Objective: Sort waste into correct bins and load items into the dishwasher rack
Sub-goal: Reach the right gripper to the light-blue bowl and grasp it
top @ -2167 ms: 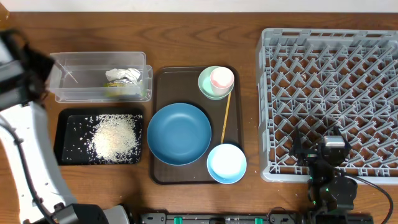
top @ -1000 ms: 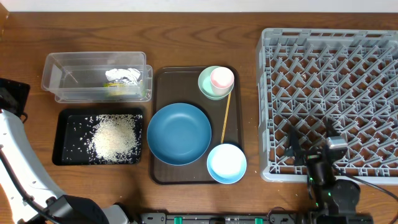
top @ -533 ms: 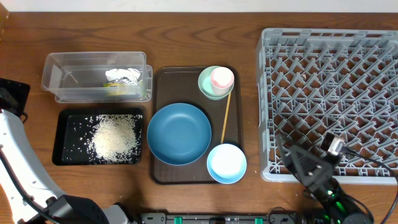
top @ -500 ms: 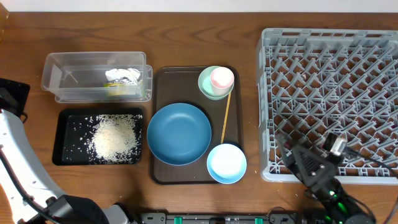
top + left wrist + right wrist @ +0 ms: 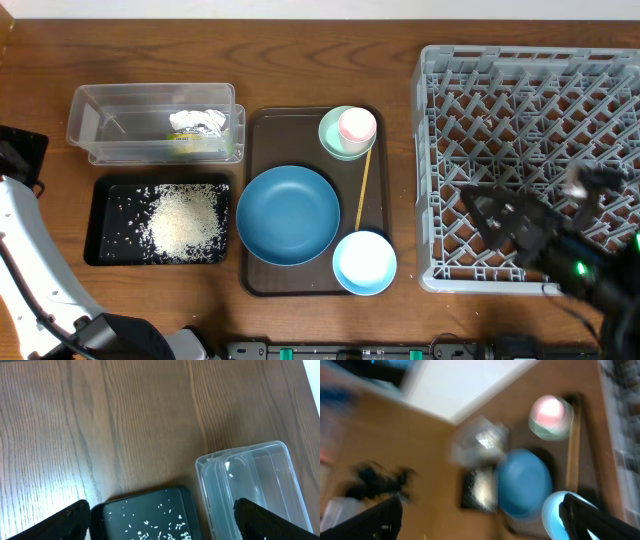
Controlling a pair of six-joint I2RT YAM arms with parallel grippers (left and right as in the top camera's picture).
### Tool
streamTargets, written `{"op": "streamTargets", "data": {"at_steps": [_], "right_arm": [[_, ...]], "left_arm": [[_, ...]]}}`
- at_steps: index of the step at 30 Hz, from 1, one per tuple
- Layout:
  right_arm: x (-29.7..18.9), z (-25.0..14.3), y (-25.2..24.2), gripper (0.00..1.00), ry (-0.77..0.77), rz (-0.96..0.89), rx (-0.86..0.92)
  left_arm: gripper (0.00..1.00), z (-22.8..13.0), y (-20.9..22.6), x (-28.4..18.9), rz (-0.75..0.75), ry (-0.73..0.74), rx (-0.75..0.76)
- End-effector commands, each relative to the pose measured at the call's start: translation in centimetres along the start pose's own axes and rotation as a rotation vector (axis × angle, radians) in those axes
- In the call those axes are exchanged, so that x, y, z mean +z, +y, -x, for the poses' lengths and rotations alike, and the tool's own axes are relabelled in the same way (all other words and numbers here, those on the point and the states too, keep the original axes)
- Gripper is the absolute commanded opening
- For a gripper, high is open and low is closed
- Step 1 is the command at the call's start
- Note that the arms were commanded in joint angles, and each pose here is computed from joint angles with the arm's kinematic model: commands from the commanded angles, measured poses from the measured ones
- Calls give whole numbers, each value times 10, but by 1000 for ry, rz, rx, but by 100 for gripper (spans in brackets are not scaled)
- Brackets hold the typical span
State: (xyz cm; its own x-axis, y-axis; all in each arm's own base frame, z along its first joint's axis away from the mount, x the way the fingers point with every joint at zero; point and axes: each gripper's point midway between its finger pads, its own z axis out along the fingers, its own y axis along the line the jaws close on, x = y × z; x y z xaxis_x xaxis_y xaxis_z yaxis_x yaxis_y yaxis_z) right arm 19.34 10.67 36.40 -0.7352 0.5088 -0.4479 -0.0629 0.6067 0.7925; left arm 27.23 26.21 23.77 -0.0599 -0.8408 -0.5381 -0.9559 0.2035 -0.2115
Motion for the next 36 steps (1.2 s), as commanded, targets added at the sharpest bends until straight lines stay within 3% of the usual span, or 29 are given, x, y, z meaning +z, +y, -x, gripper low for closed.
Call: {"op": "streamTargets", "data": {"at_steps": [1, 4, 11, 22, 28, 31, 36], "right_arm": [[13, 3, -9, 99, 94, -121, -298], [31, -14, -26, 99, 223, -219, -353], [92, -94, -56, 99, 526, -432, -432], [164, -185, -100, 99, 615, -832, -576], [183, -241, -141, 99, 859, -941, -546], [185, -264, -154, 84, 1000, -934, -568], [190, -279, -162, 86, 1046, -934, -616]], "left_arm": [[94, 2, 1, 1, 6, -2, -4], [94, 2, 1, 1, 6, -2, -4], [94, 2, 1, 1, 6, -2, -4], [94, 2, 1, 1, 6, -2, -4], [94, 2, 1, 1, 6, -2, -4], [94, 2, 1, 1, 6, -2, -4], [94, 2, 1, 1, 6, -2, -4]]}}
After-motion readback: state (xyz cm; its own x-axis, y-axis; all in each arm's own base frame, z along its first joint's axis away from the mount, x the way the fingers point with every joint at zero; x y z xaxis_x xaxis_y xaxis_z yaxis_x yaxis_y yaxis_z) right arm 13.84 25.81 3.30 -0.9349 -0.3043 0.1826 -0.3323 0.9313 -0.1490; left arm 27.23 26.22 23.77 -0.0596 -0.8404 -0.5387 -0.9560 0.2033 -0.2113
